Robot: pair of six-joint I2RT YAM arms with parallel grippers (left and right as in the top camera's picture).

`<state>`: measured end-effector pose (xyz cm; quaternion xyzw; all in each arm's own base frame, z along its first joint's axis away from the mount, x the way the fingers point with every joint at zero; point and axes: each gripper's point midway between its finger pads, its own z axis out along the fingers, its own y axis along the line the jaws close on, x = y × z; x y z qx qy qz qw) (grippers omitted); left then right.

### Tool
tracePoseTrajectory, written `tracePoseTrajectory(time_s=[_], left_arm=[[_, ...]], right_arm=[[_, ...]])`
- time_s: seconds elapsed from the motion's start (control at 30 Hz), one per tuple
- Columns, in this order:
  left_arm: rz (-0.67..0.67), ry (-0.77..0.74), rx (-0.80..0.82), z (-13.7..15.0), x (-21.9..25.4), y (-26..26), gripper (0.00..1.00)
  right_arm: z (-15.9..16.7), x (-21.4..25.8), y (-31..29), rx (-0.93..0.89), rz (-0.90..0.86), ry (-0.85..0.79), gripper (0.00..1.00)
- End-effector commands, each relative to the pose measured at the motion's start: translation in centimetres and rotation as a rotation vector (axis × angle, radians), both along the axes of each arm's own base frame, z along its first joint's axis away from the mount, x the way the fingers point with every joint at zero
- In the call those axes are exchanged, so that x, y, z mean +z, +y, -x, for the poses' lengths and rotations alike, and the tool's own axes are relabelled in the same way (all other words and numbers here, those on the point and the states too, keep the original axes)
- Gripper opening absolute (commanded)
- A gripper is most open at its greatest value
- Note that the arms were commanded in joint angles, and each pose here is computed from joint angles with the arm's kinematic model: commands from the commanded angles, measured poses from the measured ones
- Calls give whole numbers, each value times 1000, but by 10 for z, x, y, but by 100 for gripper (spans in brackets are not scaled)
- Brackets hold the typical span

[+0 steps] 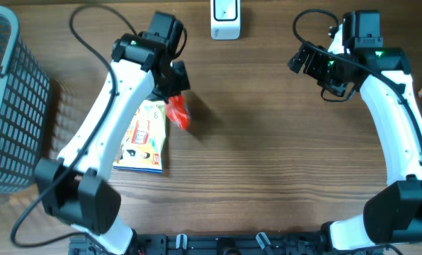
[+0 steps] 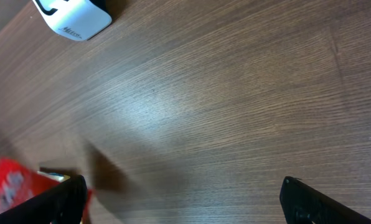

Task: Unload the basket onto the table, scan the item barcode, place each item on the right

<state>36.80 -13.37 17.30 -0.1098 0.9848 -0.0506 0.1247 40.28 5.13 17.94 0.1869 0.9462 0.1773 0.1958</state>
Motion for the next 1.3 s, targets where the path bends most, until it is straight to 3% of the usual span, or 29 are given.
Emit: tracePoseTrajectory(time_s=[0.0,0.37,0.47,0.57,0.6,0.67,0.7,0.73,0.9,1.03,1.27], left_arm=[[-97,-69,-8,4,11,-14,4],[-118,161,-126,68,-104,-124,4],[-164,112,-129,65,-95,-120,4],[-171,84,-37,46,-63,-84,4],[-162,78,-1,40,-54,-71,8],[-138,61,101,24,-38,-36,50],[-119,55,156,16,-33,-17,79],[-83,55,221,6,-29,2,100],[205,96,400,-33,-44,54,100],[284,91,472,-54,-74,79,100],[352,1,440,-93,-103,69,100]], right_arm=[[-1,-5,-1,-10,9,12,100],[-1,-5,-1,-10,9,12,100],[-1,-5,-1,-10,9,11,100],[-1,-5,-1,-10,9,12,100],[-1,-5,-1,-10,9,11,100],[-1,-5,-1,-10,9,11,100],[-1,-5,-1,-10,9,11,100],[-1,-5,-1,-10,9,11,100],[-1,-5,-1,-10,9,11,100],[-1,-5,-1,-10,9,11,100],[-1,-5,-1,-10,9,11,100]])
